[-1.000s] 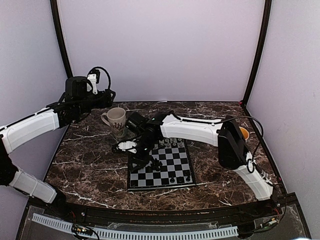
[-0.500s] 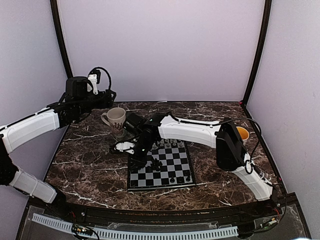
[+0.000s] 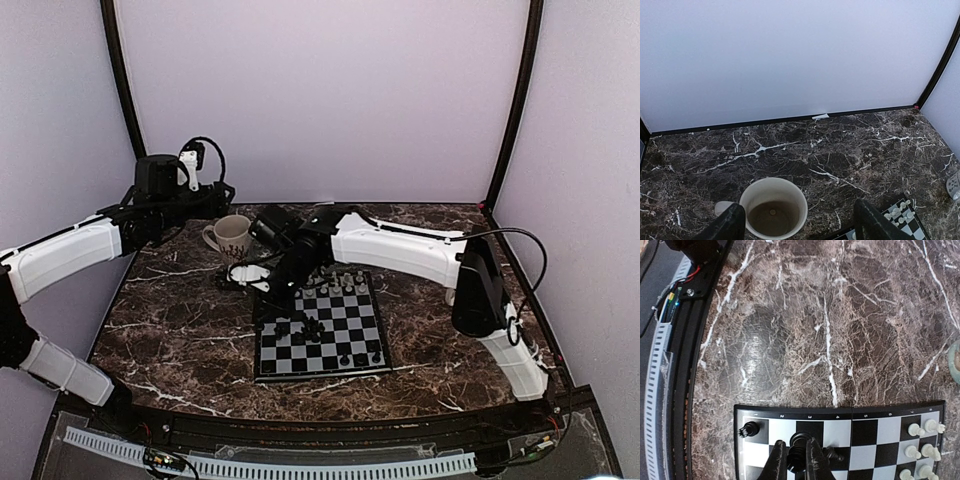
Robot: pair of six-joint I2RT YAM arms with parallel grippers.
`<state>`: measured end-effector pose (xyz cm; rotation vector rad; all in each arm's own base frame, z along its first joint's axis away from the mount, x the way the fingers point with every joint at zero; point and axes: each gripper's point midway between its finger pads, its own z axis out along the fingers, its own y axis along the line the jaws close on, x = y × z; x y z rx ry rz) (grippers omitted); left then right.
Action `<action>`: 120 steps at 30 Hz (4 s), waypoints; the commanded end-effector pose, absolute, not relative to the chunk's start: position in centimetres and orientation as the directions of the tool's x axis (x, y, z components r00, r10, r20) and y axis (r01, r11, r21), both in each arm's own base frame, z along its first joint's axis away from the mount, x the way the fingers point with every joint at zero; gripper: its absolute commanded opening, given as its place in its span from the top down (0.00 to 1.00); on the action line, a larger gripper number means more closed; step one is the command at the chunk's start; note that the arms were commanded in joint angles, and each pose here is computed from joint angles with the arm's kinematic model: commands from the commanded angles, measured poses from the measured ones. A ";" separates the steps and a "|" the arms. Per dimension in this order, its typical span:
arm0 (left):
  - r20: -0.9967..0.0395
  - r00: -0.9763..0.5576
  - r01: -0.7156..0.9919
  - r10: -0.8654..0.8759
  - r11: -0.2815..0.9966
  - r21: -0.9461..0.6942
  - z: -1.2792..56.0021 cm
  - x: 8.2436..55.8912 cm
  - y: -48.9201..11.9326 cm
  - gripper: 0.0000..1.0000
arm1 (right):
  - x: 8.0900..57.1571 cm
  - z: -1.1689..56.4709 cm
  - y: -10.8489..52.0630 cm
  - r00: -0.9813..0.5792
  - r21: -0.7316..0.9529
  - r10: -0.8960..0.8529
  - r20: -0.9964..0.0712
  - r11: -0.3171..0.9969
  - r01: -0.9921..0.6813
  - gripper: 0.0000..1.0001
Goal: Set up the chess pieces on the board
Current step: Pick up the queen from the chessboard, then place the queen at d8.
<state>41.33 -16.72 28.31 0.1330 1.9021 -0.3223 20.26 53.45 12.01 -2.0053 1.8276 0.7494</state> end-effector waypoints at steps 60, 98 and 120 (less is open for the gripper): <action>-0.893 -0.448 0.402 0.048 0.903 -0.153 25.7 39.3 -19.6 0.29 | 15.2 6.1 40.7 0.083 0.082 -0.905 -0.416 -0.129 -0.988 0.90; -0.886 -0.461 0.416 0.050 0.894 -0.166 25.3 39.3 -19.9 0.29 | 15.3 6.4 39.8 0.087 0.063 -0.913 -0.398 -0.122 -0.991 0.87; -0.876 -0.479 0.422 0.050 0.889 -0.179 24.6 39.4 -20.3 0.30 | 15.5 6.4 38.9 0.083 0.049 -0.914 -0.396 -0.111 -0.993 0.84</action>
